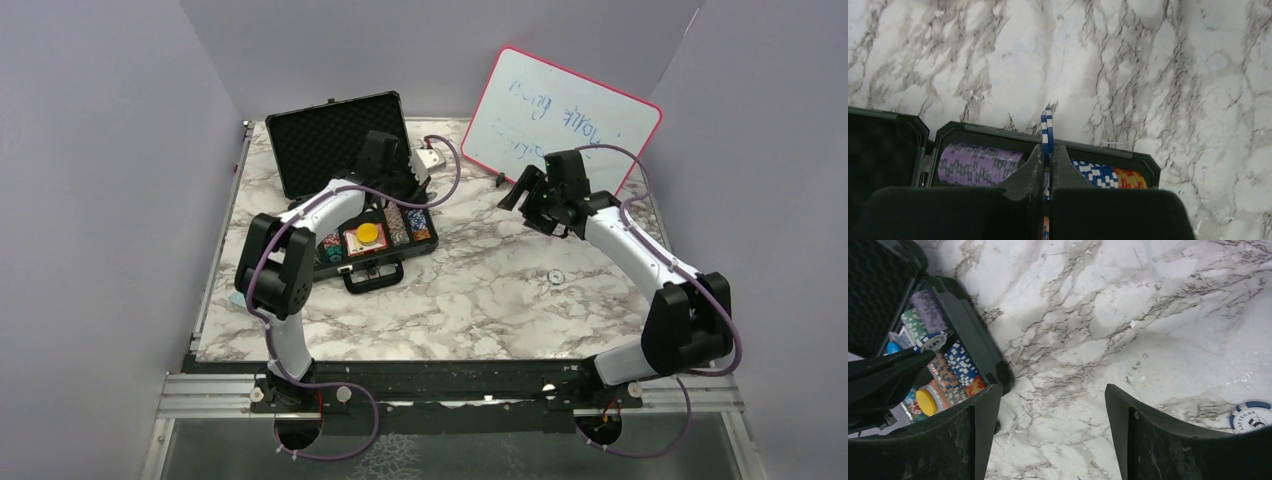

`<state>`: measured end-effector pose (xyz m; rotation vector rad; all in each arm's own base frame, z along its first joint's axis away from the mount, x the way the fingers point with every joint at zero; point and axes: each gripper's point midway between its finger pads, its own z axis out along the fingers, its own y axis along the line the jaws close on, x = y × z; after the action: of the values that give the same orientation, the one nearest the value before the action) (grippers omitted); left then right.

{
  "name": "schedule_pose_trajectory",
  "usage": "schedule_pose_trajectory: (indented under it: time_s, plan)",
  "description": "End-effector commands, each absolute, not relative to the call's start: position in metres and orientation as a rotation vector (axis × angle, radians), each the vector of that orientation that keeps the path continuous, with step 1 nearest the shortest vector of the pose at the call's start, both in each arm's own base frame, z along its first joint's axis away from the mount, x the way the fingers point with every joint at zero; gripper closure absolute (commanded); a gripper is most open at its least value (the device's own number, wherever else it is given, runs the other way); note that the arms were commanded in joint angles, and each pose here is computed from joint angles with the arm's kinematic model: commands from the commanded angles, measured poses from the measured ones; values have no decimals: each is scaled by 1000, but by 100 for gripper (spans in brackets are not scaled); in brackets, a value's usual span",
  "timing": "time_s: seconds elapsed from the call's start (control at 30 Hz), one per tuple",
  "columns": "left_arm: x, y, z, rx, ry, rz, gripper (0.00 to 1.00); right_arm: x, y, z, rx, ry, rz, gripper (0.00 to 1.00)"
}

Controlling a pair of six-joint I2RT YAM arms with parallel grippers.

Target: Pack up texas hold em set

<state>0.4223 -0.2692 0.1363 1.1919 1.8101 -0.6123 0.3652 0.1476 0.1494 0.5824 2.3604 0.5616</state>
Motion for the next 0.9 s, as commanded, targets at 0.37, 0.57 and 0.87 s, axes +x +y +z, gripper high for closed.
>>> schedule_pose_trajectory:
  time_s: [0.37,0.57,0.87]
  plan:
    - [439,-237,99,1306,1951,-401,100,368,130,120,611,2456,472,22]
    - [438,-230,92,1311,1985,-370,97,365,130,113,623,2475,480,23]
    - [442,-229,93,1284,2013,-353,63,365,132,111,630,2491,491,23]
